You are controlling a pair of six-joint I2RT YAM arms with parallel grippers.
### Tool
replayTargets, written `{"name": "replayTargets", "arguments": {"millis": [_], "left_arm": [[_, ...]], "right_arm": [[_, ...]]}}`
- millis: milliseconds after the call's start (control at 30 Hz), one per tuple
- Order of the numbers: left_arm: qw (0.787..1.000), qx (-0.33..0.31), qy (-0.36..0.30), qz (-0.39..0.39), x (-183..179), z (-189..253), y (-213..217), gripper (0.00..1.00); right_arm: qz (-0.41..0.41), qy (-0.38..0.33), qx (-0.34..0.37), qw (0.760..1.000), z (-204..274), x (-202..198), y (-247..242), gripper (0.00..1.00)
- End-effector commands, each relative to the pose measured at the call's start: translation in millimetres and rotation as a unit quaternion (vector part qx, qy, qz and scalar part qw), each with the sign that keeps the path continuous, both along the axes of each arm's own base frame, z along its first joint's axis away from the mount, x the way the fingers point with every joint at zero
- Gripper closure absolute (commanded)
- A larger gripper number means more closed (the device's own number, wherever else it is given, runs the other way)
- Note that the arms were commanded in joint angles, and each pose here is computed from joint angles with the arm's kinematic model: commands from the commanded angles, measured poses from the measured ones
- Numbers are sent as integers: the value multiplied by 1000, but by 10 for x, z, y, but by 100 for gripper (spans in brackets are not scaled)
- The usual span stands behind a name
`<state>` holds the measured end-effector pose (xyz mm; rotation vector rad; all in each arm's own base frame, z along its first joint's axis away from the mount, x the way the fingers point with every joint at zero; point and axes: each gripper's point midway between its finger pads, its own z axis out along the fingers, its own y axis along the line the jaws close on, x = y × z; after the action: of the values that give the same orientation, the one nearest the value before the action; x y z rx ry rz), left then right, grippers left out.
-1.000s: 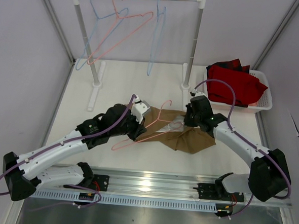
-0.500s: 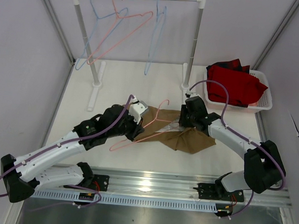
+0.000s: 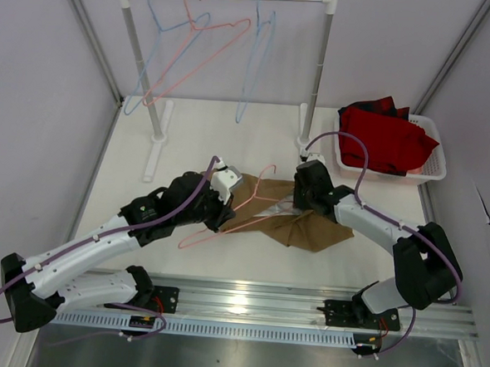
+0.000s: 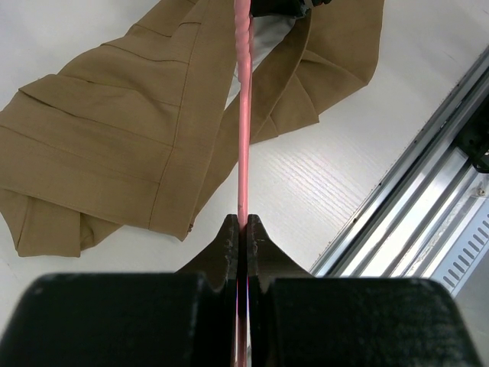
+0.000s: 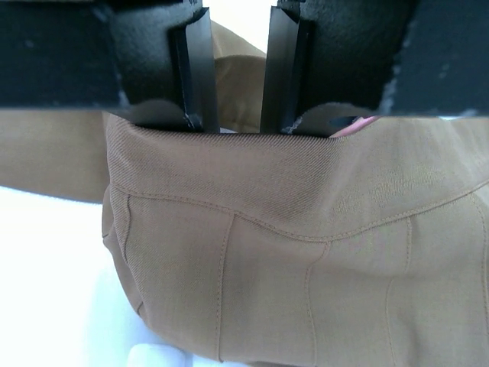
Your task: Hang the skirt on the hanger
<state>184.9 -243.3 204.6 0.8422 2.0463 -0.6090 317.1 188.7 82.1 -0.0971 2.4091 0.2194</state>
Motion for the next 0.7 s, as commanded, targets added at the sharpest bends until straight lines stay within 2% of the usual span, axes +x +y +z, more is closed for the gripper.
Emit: {"name": "replayTargets", "arguments": {"millis": [0,567,667], "left_arm": [[1000,-18,-24,-2,20,203,-20,100],[1000,-13,-23,-2,16,171,-5,100],[1000,-14,-23,-1,16,179,-1,100]], "right_arm": [[-11,-42,-18,999,91,131,-17,69],[-7,-42,-88,995,-129,123,-49,73],[-7,-41,-92,995,-144,130,-50,77]]}}
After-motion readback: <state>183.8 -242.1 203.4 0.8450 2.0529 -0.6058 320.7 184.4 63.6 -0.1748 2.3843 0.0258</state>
